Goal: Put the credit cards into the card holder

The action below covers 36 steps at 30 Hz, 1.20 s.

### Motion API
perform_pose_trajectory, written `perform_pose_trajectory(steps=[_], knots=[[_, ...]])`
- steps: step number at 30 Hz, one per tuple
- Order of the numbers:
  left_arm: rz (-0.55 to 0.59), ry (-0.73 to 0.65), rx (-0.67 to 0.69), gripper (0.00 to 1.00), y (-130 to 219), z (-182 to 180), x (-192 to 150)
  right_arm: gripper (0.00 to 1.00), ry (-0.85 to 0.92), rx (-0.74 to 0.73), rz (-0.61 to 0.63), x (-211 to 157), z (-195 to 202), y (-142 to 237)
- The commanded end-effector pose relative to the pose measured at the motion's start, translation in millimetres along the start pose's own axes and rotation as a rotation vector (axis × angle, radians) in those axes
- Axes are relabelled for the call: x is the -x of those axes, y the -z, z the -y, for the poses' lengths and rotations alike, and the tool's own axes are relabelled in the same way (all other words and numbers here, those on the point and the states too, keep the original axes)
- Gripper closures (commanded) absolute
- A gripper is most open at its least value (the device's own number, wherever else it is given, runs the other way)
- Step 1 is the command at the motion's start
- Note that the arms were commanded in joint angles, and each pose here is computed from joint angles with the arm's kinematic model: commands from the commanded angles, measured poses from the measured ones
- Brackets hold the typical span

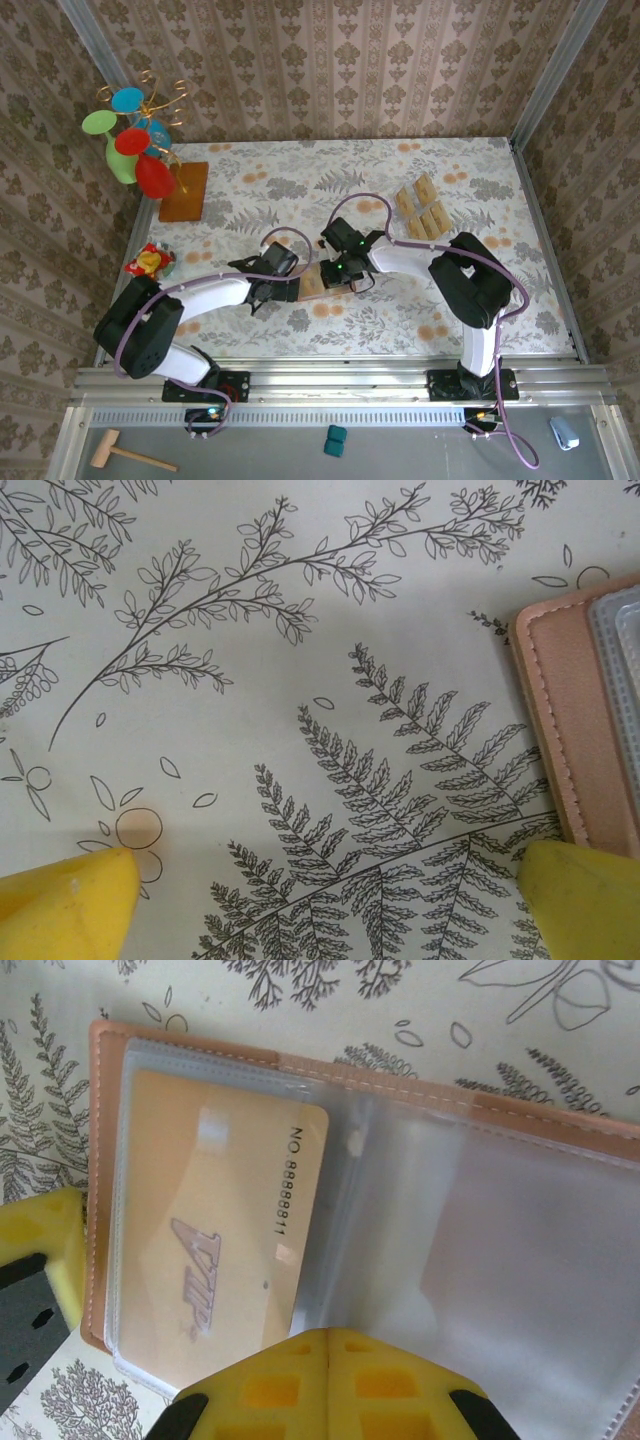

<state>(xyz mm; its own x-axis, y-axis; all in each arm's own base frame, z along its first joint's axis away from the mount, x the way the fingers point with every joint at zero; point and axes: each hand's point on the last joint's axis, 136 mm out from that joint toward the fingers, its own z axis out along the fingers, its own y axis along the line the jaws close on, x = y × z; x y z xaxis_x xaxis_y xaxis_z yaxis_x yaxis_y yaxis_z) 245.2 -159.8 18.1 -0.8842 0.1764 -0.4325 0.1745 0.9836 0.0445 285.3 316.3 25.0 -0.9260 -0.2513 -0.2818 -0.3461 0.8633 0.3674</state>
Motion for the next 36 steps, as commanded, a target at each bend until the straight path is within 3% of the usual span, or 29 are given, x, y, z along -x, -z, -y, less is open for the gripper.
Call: perform_pose_trajectory(steps=[1,22,31,36], knots=[[-0.044,-0.008,0.031,0.0,-10.3,-3.8,-12.3,1.0,0.005,0.013,-0.018,-3.4,-8.7,0.8],[-0.04,-0.006,0.027,0.0,-11.6,-4.5,-15.2,1.0,0.023,0.02,-0.033,-1.8,-19.7,-3.6],[0.006,0.026,0.005,0.0,6.1,-12.4,4.9,1.0,0.047,0.045,0.041,18.1,-34.8,33.1],[0.068,0.091,-0.078,0.0,25.5,-17.3,23.4,0.87,0.035,0.033,0.092,24.9,-27.2,57.3]])
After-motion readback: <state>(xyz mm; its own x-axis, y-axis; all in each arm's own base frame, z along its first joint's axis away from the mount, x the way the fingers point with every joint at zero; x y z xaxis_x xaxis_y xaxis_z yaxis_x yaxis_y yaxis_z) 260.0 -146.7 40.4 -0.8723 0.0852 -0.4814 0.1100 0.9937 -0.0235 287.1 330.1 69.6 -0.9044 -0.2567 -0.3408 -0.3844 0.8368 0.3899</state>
